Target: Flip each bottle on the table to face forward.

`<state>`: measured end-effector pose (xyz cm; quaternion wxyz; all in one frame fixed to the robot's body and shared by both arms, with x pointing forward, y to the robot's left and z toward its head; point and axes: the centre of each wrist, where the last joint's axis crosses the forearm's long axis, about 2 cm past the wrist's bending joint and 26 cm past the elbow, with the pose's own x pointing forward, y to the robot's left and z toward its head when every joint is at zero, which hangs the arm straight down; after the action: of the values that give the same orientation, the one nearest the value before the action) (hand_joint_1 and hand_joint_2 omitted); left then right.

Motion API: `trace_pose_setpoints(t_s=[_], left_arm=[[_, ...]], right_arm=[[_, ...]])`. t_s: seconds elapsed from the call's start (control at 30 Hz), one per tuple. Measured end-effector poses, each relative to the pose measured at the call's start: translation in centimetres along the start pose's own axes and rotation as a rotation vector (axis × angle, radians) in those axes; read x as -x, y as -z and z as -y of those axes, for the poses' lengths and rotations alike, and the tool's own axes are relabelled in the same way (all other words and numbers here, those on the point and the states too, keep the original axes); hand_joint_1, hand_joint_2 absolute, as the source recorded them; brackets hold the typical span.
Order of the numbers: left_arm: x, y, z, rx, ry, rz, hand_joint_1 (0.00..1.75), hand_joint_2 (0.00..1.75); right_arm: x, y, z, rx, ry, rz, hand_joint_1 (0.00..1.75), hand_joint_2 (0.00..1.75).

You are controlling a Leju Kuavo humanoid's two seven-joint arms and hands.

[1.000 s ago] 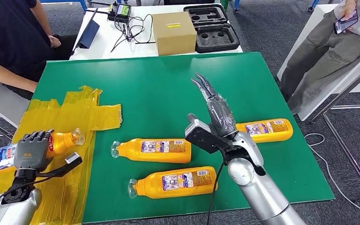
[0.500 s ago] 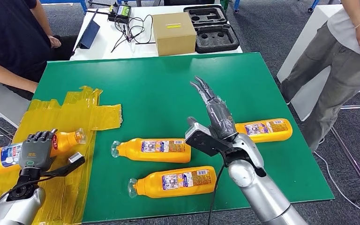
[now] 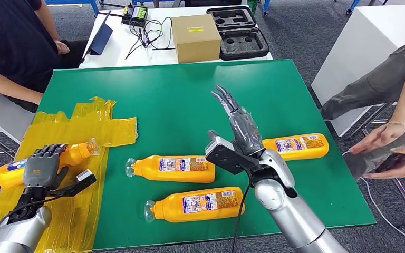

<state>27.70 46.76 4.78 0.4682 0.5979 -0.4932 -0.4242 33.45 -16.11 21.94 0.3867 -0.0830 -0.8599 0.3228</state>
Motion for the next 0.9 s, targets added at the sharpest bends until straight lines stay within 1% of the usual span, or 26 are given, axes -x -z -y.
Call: trace_pose_setpoints(t_s=[0.03, 0.1, 0.13, 0.17, 0.23, 0.5, 0.67, 0.9], left_arm=[[-0.1, 0.0, 0.0, 0.000, -0.001, 0.005, 1.55, 1.75], [-0.3, 0.0, 0.1, 0.000, -0.006, 0.017, 0.68, 1.75], [-0.4, 0.0, 0.1, 0.000, -0.010, 0.021, 0.27, 1.31], [-0.6, -0.1, 0.2, -0.001, -0.017, 0.024, 0.00, 0.87], [-1.0, -0.1, 0.3, -0.003, -0.044, 0.024, 0.00, 0.00], [-1.7, 0.0, 0.8, -0.057, -0.273, -0.020, 0.00, 0.00], [-2.0, 0.2, 0.0, -0.164, -0.431, -0.067, 0.00, 0.00], [-2.5, 0.6, -1.2, -0.229, -0.468, -0.047, 0.00, 0.00]], right_arm=[[0.0, 0.0, 0.0, -0.001, 0.000, 0.001, 0.00, 0.00], [-0.1, 0.0, -0.1, -0.003, 0.001, 0.002, 0.00, 0.00], [-0.1, 0.0, -0.1, -0.003, 0.001, 0.002, 0.00, 0.00], [-0.1, 0.1, -0.1, -0.004, 0.001, 0.003, 0.00, 0.00], [-0.2, 0.2, -0.1, -0.004, 0.001, 0.003, 0.00, 0.00], [-0.2, 0.5, 0.1, 0.000, -0.007, -0.001, 0.00, 0.00], [-0.1, 0.4, 0.2, 0.001, -0.009, -0.005, 0.00, 0.00], [-0.1, 0.4, 0.2, 0.002, -0.010, -0.007, 0.00, 0.00]])
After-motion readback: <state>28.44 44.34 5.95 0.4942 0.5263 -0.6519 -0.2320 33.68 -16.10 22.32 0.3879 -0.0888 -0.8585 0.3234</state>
